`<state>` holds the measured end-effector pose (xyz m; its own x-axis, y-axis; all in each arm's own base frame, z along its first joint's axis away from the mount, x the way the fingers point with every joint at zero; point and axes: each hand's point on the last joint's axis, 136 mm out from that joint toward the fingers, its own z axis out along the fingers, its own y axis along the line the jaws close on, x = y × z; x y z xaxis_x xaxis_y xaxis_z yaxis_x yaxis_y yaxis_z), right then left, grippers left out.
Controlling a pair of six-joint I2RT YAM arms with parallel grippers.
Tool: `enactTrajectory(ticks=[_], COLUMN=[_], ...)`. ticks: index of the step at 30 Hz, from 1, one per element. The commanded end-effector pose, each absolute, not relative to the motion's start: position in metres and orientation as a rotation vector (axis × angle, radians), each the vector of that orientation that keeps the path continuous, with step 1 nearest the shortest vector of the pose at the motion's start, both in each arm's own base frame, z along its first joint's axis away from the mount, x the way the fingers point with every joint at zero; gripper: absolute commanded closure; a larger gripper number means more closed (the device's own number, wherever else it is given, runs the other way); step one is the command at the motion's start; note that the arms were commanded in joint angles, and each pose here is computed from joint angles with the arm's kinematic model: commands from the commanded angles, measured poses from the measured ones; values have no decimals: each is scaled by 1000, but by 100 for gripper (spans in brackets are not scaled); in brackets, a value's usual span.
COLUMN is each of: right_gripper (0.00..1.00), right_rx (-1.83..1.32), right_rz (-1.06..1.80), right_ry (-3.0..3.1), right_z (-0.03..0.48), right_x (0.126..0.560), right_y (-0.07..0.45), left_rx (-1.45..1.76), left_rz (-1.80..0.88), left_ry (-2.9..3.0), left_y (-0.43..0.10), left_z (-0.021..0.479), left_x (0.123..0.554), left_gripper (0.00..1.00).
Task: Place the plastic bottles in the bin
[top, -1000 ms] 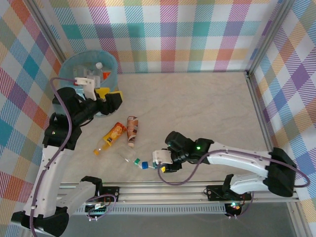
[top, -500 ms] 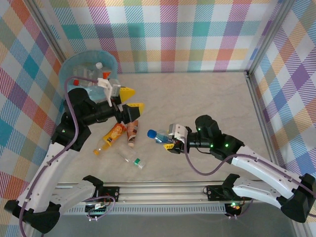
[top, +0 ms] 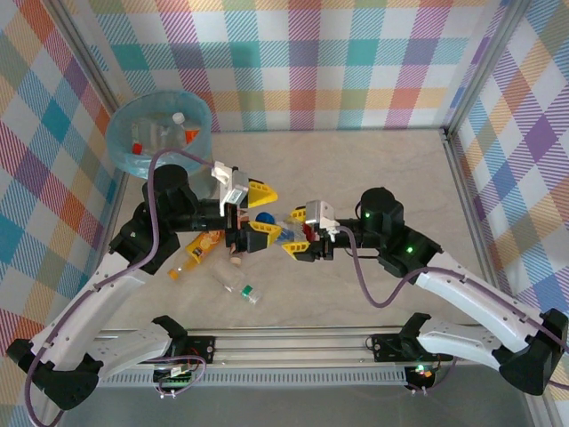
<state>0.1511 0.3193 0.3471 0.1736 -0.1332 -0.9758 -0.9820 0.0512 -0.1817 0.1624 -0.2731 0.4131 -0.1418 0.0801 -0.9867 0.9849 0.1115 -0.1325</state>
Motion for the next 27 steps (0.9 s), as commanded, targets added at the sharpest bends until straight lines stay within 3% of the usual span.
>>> enactTrajectory(ticks=[1, 7, 13, 16, 20, 27], right_gripper=[47, 46, 45, 45, 45, 44], right_rx=[-1327, -1335, -1341, -1341, -1338, -1326], right_rz=[1025, 1043, 1051, 1053, 1052, 1046], right_ry=[1100, 1108, 1110, 1108, 1105, 1118], right_z=[372, 369, 368, 368, 369, 367], right_x=[145, 146, 145, 145, 145, 147], right_y=[322, 326, 326, 326, 326, 326], left_rx=[1203, 1207, 1210, 1207, 1210, 1201], left_rz=[-1183, -1175, -1177, -1173, -1172, -1162], left_ry=[1322, 1312, 1304, 1304, 1295, 1298], left_y=[-272, -273, -273, -272, -273, -273], left_z=[428, 430, 432, 432, 433, 433], left_x=[144, 143, 140, 141, 140, 142], left_gripper=[20, 27, 47, 52, 64, 95])
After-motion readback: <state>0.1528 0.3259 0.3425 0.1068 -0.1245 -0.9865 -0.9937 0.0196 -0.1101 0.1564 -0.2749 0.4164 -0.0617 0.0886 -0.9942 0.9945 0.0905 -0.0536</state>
